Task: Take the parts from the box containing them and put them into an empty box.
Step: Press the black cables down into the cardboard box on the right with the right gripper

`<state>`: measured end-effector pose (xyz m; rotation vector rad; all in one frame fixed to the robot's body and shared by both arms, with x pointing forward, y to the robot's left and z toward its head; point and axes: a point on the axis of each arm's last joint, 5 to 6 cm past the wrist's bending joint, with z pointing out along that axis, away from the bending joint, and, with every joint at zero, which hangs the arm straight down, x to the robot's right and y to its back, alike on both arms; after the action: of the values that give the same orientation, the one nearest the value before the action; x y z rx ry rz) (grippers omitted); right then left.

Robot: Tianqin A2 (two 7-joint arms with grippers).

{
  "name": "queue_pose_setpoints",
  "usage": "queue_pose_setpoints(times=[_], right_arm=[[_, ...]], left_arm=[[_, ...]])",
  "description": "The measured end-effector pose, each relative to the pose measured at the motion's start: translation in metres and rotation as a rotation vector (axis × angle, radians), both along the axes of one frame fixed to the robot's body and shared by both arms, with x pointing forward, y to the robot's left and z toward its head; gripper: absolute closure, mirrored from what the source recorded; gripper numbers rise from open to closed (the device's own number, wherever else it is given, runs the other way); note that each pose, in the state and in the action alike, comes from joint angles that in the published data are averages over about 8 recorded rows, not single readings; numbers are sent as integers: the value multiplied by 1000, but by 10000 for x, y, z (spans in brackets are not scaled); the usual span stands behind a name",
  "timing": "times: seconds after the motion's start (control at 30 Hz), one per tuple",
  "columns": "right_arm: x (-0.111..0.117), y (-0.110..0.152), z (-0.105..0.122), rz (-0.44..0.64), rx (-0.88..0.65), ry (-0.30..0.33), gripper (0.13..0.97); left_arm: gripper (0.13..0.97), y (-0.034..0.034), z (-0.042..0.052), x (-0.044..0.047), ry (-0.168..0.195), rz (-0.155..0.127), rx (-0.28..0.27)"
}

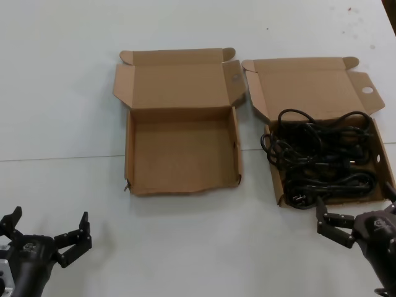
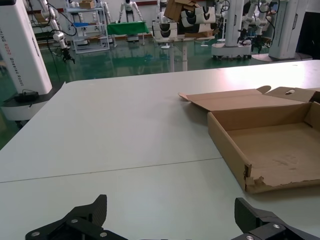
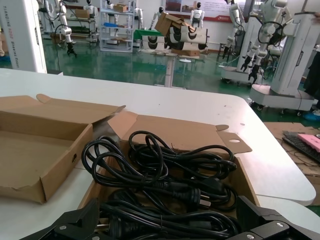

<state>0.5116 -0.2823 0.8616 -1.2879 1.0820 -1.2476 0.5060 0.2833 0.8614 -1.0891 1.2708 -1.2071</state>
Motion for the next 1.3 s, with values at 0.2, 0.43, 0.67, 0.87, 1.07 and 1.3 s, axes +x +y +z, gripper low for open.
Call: queue_pose_setpoints(times=[0.2, 0.43, 0.67, 0.87, 1.07, 1.3], right_arm=[[0, 0, 0, 0, 0, 0, 130], [25, -7, 0, -1, -16, -4, 130], [39, -48, 16, -5, -39, -9, 130], [33, -125, 144, 22, -94, -21, 130], [35, -251, 403, 107, -203, -11, 130], [91, -428, 744, 242, -373, 48, 130]], left_arm=[[203, 0, 0, 0, 0, 0, 0], [287, 0, 0, 0, 0, 0, 0], [432, 0, 0, 0, 0, 0, 0], [567, 0, 0, 0, 0, 0, 0], [688, 0, 0, 0, 0, 0, 0], [811, 0, 0, 0, 0, 0, 0]])
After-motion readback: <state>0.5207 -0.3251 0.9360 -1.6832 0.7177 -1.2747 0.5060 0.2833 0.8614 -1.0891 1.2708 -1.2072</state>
